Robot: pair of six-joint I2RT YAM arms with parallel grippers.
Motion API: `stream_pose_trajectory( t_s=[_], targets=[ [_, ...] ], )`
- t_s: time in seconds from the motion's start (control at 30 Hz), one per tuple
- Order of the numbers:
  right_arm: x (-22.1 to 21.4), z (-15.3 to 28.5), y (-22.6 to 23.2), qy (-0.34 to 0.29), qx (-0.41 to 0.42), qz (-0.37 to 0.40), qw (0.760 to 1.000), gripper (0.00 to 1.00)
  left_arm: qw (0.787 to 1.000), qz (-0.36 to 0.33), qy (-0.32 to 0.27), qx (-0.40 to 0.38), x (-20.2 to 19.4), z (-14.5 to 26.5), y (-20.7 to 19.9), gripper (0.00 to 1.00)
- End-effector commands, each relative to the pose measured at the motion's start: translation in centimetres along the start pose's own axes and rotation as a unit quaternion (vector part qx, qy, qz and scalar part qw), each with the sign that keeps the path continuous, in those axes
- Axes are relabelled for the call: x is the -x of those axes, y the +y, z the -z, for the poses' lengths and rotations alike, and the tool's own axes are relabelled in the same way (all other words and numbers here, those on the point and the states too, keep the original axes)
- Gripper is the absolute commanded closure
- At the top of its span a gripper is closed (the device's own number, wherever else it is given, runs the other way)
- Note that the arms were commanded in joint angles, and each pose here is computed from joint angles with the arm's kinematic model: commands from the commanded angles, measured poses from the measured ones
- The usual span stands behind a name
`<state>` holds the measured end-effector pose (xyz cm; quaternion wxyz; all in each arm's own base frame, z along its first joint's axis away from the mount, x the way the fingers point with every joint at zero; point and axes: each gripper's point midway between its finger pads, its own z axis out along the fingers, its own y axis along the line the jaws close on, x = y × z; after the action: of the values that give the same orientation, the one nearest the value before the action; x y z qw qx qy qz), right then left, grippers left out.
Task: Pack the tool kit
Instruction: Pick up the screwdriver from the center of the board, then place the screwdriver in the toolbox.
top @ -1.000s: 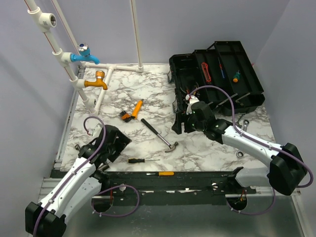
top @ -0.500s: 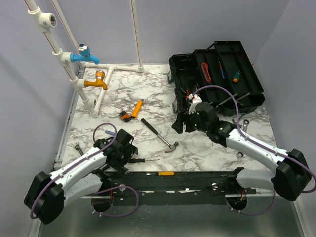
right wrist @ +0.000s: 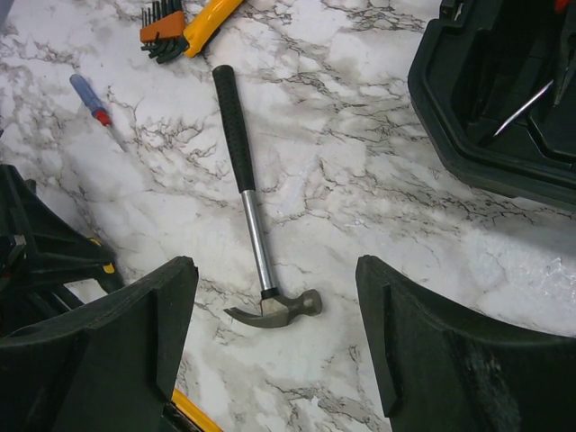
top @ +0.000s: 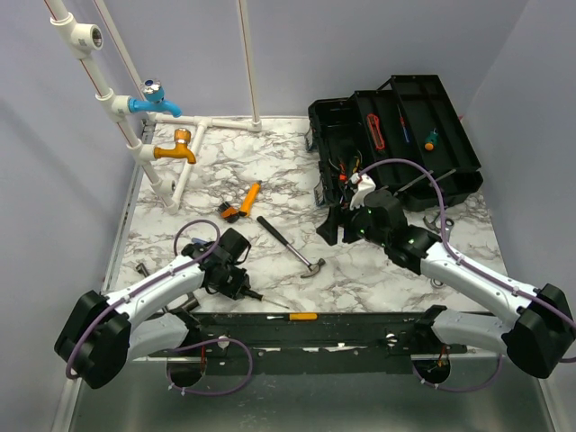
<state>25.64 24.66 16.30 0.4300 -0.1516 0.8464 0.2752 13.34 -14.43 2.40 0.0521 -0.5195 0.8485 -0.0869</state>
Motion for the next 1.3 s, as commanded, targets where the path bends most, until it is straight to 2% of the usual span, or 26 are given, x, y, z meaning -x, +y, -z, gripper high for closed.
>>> stream_pose_trajectory(
  t_s=[0.0,0.03,0.13,0.23,0.37,0.43,0.5,0.63,0.77,0.9,1.0,1.17,1.27],
  targets=[
    [0.4,0.0,-0.8,-0.017,-0.023,0.000,1.000,0.21,1.000,0.007,-0.001,-0.005,-0.1,0.6,-0.7,0.90],
    [0.4,0.1,-0.9,-0.018,-0.025,0.000,1.000,0.21,1.000,0.005,-0.011,-0.011,0.2,0.9,-0.9,1.00],
    [0.9,0.6,-1.1,-0.032,-0.034,-0.002,0.999,0.22,0.997,0.000,-0.051,-0.050,1.5,2.9,-2.4,1.00],
    [2.0,1.4,-1.5,-0.061,-0.046,-0.008,0.997,0.22,0.986,-0.028,-0.090,-0.140,2.6,5.8,-5.7,1.00],
    [3.9,3.2,-2.2,-0.115,-0.070,-0.019,0.991,0.22,0.940,-0.088,-0.136,-0.299,3.1,9.8,-12.1,1.00],
    [4.8,4.3,-2.6,-0.146,-0.078,-0.027,0.986,0.21,0.916,-0.096,-0.149,-0.360,3.0,11.7,-15.0,1.00],
    [5.5,5.3,-2.8,-0.178,-0.080,-0.031,0.980,0.21,0.899,-0.110,-0.165,-0.390,2.9,13.1,-17.4,1.00],
    [7.4,7.7,-3.6,-0.237,-0.100,-0.052,0.965,0.21,0.878,-0.162,-0.216,-0.395,3.2,15.4,-21.8,1.00],
    [8.4,10.5,-5.3,-0.280,-0.144,-0.089,0.945,0.20,0.848,-0.241,-0.235,-0.410,2.2,17.5,-27.6,1.00],
    [9.2,13.7,-7.0,-0.334,-0.180,-0.126,0.917,0.19,0.800,-0.353,-0.181,-0.449,-0.9,18.9,-34.0,1.00],
    [9.4,15.5,-8.0,-0.365,-0.196,-0.145,0.898,0.19,0.770,-0.402,-0.130,-0.478,-3.1,19.1,-37.9,1.00],
    [9.6,16.8,-8.3,-0.382,-0.199,-0.153,0.889,0.19,0.760,-0.401,-0.048,-0.509,-5.6,17.6,-42.7,1.00],
    [9.5,16.7,-8.2,-0.376,-0.201,-0.150,0.892,0.19,0.771,-0.390,-0.036,-0.501,-5.9,15.6,-44.4,1.00]
  ],
)
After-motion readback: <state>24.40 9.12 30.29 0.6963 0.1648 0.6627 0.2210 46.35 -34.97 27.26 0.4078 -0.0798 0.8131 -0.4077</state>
